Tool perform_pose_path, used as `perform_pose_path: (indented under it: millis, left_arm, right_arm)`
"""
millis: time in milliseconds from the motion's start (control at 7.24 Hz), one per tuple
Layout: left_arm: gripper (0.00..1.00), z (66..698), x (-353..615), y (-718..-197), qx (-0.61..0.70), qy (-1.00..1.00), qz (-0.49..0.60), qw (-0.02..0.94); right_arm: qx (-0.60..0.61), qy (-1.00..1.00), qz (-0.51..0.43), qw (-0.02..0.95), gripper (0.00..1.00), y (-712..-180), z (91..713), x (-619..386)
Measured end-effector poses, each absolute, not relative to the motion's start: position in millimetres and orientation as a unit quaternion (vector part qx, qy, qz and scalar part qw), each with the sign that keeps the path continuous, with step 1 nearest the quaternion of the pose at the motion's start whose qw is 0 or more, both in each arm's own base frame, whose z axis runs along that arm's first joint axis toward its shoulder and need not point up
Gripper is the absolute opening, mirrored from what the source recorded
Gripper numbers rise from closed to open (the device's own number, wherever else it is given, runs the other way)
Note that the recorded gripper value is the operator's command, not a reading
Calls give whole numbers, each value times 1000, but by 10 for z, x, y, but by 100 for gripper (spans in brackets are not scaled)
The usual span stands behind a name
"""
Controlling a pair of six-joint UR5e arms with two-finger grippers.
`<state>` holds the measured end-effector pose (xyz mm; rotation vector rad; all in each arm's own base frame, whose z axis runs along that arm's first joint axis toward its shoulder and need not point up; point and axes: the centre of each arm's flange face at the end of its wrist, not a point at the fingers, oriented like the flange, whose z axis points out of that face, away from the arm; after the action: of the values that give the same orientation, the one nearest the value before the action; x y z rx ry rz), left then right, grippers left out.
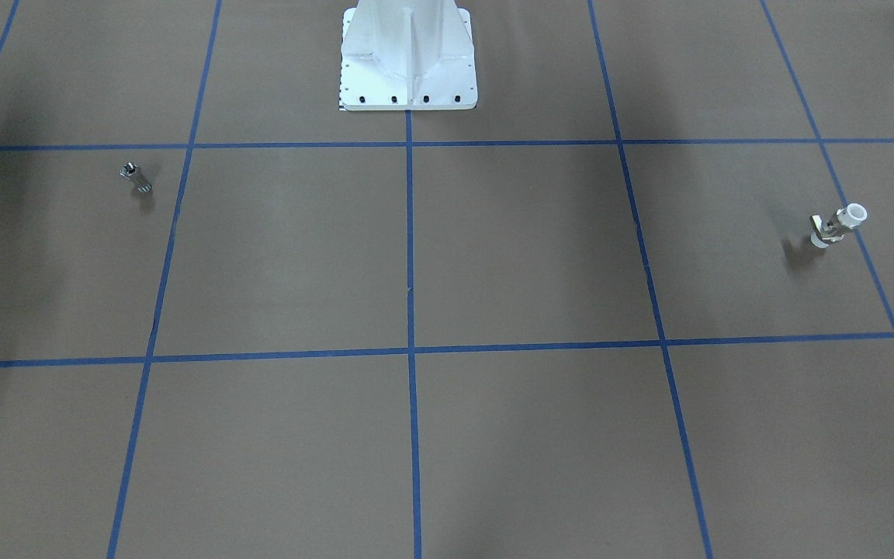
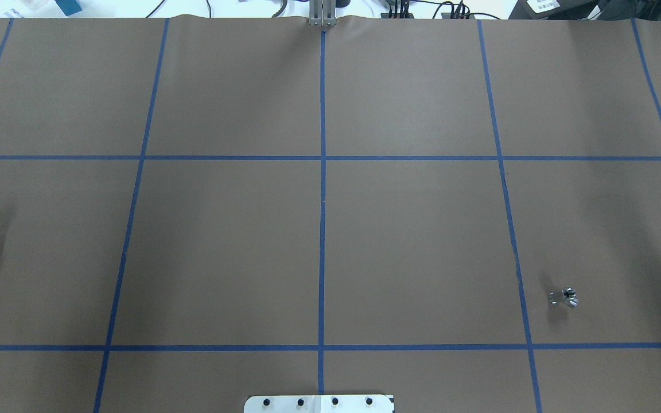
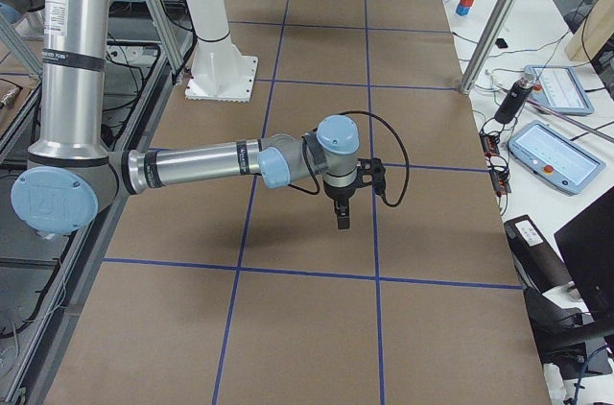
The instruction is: Assemble PPR valve and pipe with both arms
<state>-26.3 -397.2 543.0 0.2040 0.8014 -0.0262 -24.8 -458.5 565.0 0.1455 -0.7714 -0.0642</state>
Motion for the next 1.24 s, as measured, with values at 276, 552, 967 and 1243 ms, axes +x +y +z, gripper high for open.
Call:
perform_pose_path:
  millis: [276,552,967,1243]
  left_arm:
    - [100,5449,-247,-3955,95,398,-12,912]
    - [100,5586,-246,-3956,83,397,-18,914]
    - [100,5769,-224,-3946,67,410,-21,910]
    - [100,5980,-162,-4098,61,416,-16,907]
  right_arm:
    - [58,-382,-26,922,99,-4590,5642,-241]
    - [36,-398,-17,917,99,-4540,5662,-220]
    - [31,-401,-15,916,99,-4469,5721,-197]
    - [26,-406,-16,914,99,-4449,5758,-217]
